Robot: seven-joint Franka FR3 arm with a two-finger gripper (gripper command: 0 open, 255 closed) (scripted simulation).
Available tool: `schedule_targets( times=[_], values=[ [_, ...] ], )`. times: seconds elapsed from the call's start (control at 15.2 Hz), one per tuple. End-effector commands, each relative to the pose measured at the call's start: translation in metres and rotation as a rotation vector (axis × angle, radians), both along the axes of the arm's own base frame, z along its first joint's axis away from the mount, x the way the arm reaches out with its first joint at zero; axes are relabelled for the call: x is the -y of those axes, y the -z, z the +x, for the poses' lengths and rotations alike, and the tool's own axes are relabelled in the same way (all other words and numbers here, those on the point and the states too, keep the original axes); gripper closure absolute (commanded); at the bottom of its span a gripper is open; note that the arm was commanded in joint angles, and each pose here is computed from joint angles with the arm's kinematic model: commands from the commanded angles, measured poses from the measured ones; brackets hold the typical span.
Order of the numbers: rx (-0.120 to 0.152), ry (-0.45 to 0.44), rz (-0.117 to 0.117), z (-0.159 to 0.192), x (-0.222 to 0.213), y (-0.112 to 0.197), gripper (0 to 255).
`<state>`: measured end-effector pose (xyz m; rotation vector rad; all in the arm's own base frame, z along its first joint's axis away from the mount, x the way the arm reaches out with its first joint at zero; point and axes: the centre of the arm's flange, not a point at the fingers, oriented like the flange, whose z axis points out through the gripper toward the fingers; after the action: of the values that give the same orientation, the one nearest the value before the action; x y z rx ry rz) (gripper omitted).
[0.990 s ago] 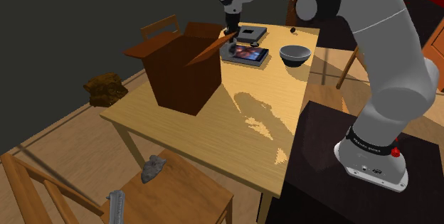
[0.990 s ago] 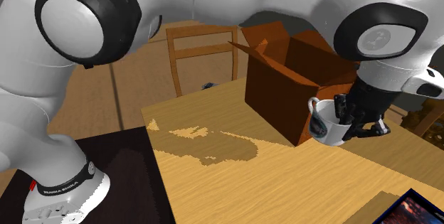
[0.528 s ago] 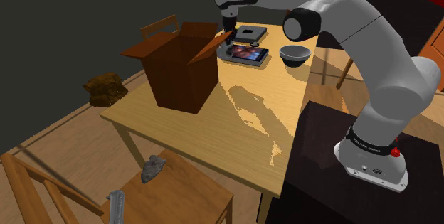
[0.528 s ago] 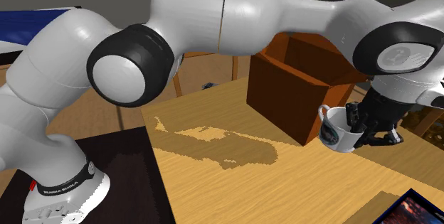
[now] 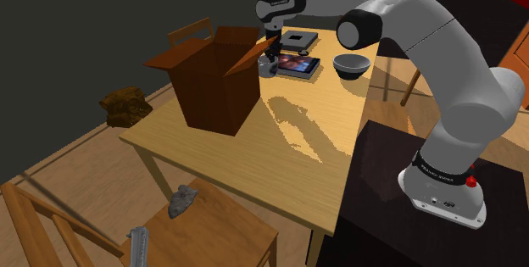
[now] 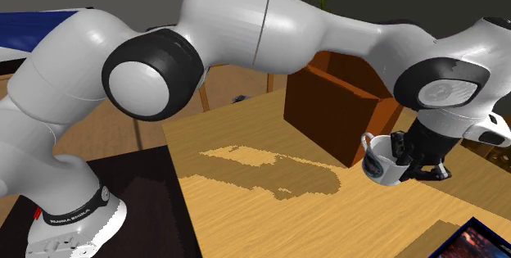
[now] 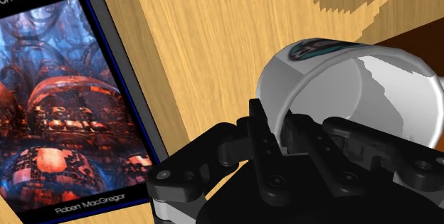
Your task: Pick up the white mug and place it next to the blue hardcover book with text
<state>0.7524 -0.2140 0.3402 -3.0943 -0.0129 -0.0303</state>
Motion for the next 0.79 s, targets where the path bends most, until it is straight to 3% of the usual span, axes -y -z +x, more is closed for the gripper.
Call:
schedule_targets(
  times=[0.0, 0.73],
  values=[
    [0.000, 0.000, 0.000, -0.001, 0.000, 0.011, 255],
    [0.000, 0.000, 0.000, -0.001, 0.000, 0.069, 255]
  ],
)
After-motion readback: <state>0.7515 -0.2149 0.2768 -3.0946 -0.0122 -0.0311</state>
